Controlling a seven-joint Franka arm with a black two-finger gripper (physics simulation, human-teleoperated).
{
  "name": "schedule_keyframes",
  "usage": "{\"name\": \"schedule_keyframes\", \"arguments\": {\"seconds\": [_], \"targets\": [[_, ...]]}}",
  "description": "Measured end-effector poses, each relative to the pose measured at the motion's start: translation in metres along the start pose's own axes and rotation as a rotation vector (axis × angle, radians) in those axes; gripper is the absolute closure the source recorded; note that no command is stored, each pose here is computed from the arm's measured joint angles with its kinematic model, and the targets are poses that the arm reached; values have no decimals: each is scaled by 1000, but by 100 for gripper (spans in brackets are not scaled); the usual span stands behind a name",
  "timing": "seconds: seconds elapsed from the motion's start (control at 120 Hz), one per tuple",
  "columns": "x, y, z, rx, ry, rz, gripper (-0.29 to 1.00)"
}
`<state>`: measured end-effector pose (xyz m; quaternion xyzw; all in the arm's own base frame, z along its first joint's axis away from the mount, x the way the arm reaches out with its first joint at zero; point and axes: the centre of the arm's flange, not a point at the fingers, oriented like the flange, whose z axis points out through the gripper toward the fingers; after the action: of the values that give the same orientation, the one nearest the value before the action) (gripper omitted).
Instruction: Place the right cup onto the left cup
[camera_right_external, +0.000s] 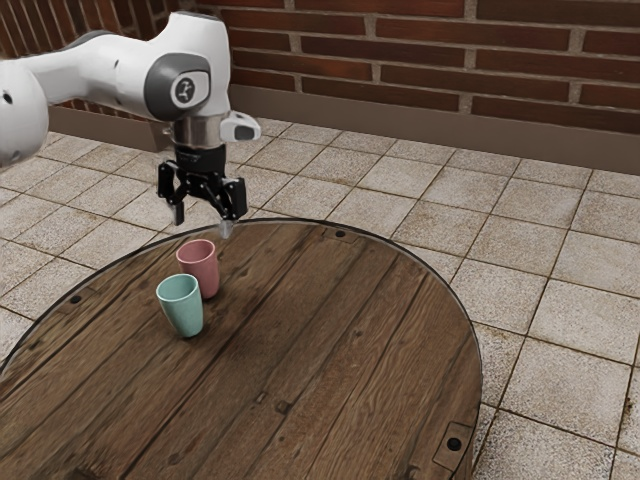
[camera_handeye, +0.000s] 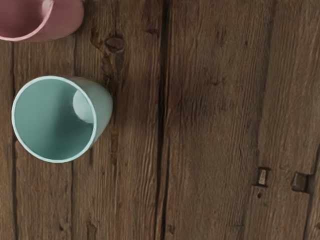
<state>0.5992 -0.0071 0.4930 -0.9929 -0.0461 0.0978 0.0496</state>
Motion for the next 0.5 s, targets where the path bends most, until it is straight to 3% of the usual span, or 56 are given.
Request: {"name": "schedule_keyframes", "arguments": {"seconds": [0.208, 0.5], "targets": [[33, 19, 69, 12, 12, 4, 0], [11, 0, 121, -4, 34, -47, 0]]}}
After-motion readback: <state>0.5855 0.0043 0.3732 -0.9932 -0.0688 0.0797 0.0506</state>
